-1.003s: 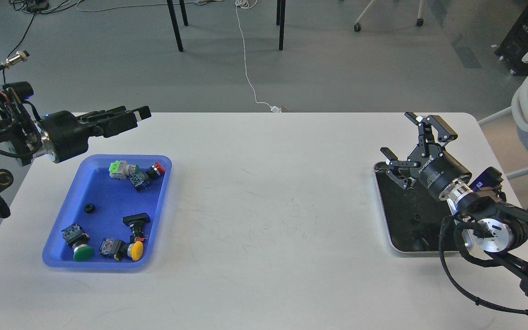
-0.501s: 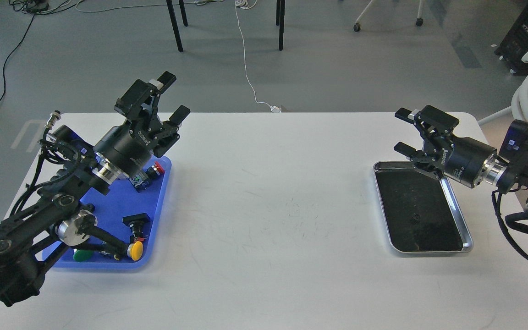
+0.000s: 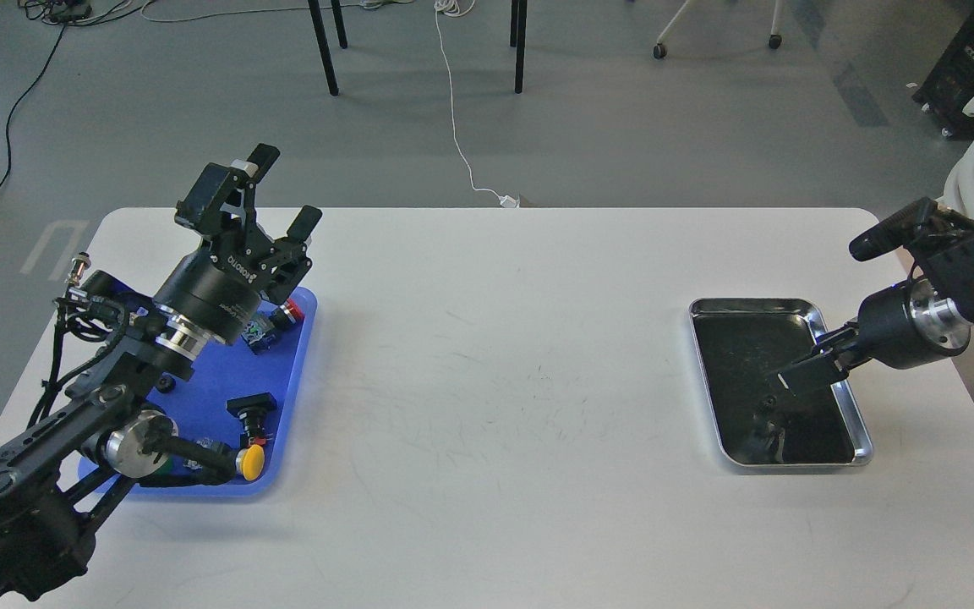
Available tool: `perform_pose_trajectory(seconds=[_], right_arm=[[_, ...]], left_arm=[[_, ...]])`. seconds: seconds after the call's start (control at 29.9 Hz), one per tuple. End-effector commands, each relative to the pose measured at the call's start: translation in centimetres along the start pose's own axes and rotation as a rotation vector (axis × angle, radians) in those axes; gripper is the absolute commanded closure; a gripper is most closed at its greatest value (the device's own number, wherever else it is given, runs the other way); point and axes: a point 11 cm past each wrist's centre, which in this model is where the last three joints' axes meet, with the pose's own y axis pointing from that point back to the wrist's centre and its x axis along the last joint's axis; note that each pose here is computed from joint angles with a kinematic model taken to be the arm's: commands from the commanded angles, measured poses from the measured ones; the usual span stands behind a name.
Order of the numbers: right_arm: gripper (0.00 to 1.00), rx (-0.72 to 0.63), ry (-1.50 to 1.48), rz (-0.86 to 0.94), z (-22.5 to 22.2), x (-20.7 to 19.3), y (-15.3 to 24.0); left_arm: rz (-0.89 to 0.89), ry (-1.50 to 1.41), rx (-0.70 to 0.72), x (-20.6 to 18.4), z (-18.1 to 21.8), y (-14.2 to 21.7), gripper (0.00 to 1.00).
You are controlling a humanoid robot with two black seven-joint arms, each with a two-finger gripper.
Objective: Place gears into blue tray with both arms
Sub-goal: 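Return the left arm and move the right gripper over the metal tray, then lower the right gripper into the metal tray and grasp another black gear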
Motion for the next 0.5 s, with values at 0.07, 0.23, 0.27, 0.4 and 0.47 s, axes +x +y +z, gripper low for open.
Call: perform_pose_trajectory(seconds=[0.07,0.23,0.27,0.4,0.47], right_arm=[[0.03,-0.053,0.043,-0.078,0.8,0.1,-2.3],[0.08,-0.042,0.044,-0.114,0.5,-1.0,-3.8],[0.1,-0.042,0.048,-0.115,0.4,-0.9,-4.1],[0.18,-0.042,0.06,-0.122,0.3,-0.9,-5.1],[0.22,-0.043,0.072,-0.111,0.2,-0.6,-5.4]], left_arm=[[0.019,0.007,-0.001,0.3,-0.1,0.4,0.02],[0.028,0.01,0.0,0.5,-0.2,0.7,0.02],[0.026,0.011,0.0,0.5,-0.2,0.7,0.02],[0.027,0.013,-0.001,0.4,-0.3,0.6,0.02],[0.028,0.013,-0.002,0.4,-0.2,0.6,0.02]])
